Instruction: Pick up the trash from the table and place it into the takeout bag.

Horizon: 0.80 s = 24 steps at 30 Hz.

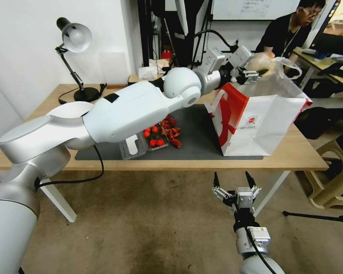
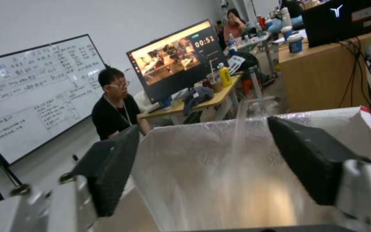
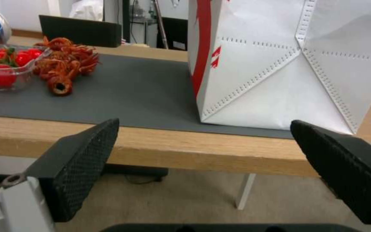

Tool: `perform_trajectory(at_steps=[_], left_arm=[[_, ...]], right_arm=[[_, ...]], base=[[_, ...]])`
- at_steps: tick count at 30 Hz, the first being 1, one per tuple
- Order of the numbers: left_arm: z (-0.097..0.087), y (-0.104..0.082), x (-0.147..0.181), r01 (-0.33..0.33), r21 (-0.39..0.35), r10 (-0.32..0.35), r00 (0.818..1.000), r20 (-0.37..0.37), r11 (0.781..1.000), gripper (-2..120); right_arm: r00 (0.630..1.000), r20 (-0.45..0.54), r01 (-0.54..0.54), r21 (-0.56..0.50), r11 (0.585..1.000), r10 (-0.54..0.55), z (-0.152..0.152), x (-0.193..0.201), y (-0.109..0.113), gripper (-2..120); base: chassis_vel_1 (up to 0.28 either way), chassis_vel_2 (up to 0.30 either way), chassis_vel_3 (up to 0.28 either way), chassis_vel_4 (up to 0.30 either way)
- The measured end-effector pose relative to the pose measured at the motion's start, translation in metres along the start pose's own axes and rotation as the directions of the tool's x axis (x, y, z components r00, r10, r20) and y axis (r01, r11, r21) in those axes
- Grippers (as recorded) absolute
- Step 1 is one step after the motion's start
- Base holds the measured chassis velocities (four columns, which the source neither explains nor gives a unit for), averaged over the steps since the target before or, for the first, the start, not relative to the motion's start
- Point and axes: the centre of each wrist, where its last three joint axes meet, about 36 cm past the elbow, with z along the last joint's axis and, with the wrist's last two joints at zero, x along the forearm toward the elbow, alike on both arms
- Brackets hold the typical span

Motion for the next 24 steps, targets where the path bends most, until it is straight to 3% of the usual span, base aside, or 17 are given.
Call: perform_trajectory(at_steps=[5, 11, 16, 18, 22, 24], left_arm=[[-0.002, -0.001, -0.001, 0.009, 0.004, -0.009, 1.000, 0.001, 1.000, 98], [-0.010, 0.000, 0.008, 0.057, 0.053, -0.057, 0.998, 0.014, 0.997, 100], [-0.004, 0.005, 0.030, 0.098, 0.098, -0.100, 0.995, 0.016, 0.990, 100], [0.014, 0.008, 0.061, 0.152, 0.158, -0.154, 0.988, 0.001, 0.976, 100], [0.029, 0.005, 0.098, 0.220, 0.206, -0.221, 0.975, -0.021, 0.954, 100], [0.044, 0.000, 0.140, 0.299, 0.238, -0.299, 0.954, -0.041, 0.924, 100]], right_arm=[[1.000, 0.001, 0.000, -0.003, 1.000, 0.000, 0.000, 0.001, 0.000, 100], [1.000, -0.003, 0.000, -0.007, 1.000, 0.000, 0.001, 0.004, 0.000, 100], [1.000, -0.007, 0.000, -0.011, 1.000, 0.000, 0.000, 0.007, 0.001, 100], [1.000, -0.002, 0.001, -0.009, 1.000, -0.001, 0.000, 0.007, 0.001, 100], [1.000, 0.003, 0.002, -0.010, 1.000, -0.002, -0.002, 0.007, 0.001, 100], [1.000, 0.009, 0.003, -0.011, 1.000, -0.003, -0.003, 0.007, 0.001, 100]], base=[[0.000, 0.000, 0.000, 0.000], [0.000, 0.000, 0.000, 0.000], [0.000, 0.000, 0.000, 0.000], [0.000, 0.000, 0.000, 0.000], [0.000, 0.000, 0.000, 0.000], [0.000, 0.000, 0.000, 0.000]])
